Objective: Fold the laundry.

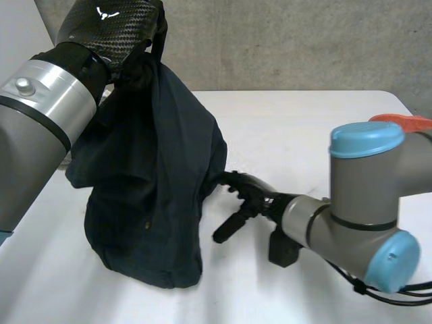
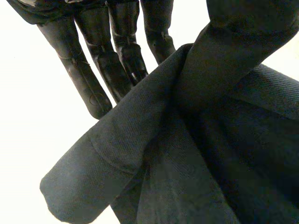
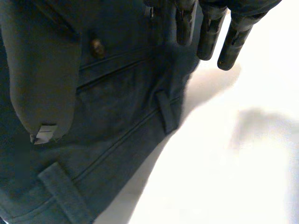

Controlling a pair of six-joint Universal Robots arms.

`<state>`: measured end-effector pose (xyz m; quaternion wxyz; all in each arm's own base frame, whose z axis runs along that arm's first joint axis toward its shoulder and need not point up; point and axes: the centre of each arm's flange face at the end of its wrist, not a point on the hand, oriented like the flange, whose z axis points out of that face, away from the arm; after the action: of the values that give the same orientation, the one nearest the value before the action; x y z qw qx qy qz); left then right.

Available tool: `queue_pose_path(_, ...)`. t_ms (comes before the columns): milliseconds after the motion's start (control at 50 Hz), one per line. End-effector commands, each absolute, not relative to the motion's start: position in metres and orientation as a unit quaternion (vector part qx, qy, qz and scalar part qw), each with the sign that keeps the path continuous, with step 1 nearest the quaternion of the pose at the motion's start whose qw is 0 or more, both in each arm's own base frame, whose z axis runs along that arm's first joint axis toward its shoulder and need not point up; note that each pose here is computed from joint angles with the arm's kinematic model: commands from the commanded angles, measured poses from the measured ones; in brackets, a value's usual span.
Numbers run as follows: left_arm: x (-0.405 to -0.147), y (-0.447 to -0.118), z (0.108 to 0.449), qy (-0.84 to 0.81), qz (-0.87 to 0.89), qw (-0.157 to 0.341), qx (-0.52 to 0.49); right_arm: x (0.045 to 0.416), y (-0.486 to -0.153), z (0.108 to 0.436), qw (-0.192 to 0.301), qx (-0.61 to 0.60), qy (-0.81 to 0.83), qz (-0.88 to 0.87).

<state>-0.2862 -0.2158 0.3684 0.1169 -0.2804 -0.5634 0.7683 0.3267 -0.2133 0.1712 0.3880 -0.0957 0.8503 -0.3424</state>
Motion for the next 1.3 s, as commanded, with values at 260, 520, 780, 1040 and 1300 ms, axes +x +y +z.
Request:
queue_pose_path(260,-0.299,-0.238,0.346,-0.584,0.750,0.116,-0.288,0.310,-0.187,0.174,0.370,-0.097,0.868,-0.318)
queue_pose_path(520,-0.307,-0.240,0.338,-0.590,0.742,0.123,-0.294,0.331,-0.169,0.167,0.401,-0.077,0.869,-0.278)
queue_pose_path(780,-0.318,-0.222,0.341,-0.581,0.741,0.143,-0.306,0.359,-0.185,0.150,0.396,-0.066,0.864,-0.304)
queue_pose_path(1040,-0.319,-0.219,0.338,-0.583,0.737,0.146,-0.309,0.389,-0.180,0.153,0.445,-0.055,0.842,-0.300)
queue_pose_path(1300,-0.313,-0.218,0.350,-0.582,0.749,0.144,-0.283,0.379,-0.200,0.167,0.448,-0.031,0.825,-0.343)
